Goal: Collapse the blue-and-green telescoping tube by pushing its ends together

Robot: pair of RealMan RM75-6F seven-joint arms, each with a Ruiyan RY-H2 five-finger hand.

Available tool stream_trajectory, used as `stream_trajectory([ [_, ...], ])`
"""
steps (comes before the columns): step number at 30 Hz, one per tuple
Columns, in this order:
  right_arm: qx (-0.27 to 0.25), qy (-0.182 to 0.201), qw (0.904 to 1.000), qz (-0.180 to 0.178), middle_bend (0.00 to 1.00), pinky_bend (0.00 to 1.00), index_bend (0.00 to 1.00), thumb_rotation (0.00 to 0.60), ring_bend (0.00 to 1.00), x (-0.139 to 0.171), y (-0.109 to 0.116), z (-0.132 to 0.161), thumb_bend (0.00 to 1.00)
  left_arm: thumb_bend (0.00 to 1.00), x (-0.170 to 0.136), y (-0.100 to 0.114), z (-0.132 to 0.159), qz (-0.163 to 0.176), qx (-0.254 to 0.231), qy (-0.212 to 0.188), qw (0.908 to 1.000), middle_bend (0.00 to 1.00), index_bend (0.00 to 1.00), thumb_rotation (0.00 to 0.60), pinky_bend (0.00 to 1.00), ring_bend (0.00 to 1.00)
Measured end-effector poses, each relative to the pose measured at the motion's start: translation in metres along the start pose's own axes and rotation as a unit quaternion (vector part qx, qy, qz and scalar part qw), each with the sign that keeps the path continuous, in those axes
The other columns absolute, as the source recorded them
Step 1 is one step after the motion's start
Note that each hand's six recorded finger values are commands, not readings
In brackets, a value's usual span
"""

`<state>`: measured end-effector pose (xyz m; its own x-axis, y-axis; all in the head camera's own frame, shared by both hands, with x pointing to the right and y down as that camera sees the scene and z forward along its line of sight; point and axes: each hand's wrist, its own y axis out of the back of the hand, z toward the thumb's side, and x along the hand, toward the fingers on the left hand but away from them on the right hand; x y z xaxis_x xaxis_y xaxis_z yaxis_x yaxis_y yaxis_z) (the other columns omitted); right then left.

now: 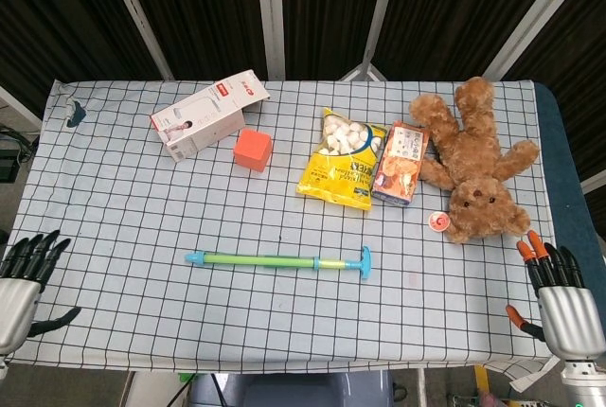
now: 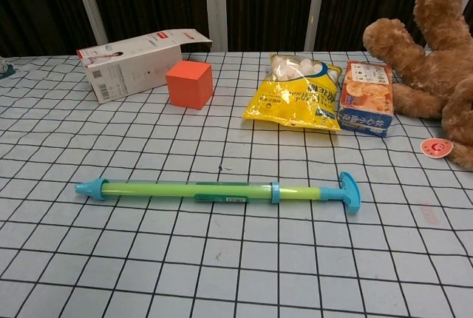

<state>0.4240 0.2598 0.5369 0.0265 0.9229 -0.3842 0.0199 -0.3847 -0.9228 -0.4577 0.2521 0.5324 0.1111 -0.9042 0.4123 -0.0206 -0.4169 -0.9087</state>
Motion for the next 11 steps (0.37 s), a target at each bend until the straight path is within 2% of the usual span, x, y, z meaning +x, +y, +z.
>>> stream_trajectory([
  [7,-0.019,-0.018,0.9994,-0.024,0.0,0.0,0.0,0.6,0.0,0.008,0.013,-0.016,0.24,0.12,-0.014,0.016,-0.017,0.036,-0.003,0.023,0.9991,0.0,0.0,0.6,0.0,0.0],
  [11,-0.016,-0.023,0.9995,-0.018,0.0,0.0,0.0,0.6,0.0,0.007,0.011,-0.019,0.24,0.12,-0.013,0.019,-0.022,0.041,-0.007,0.032,0.9986,0.0,0.0,0.6,0.0,0.0],
])
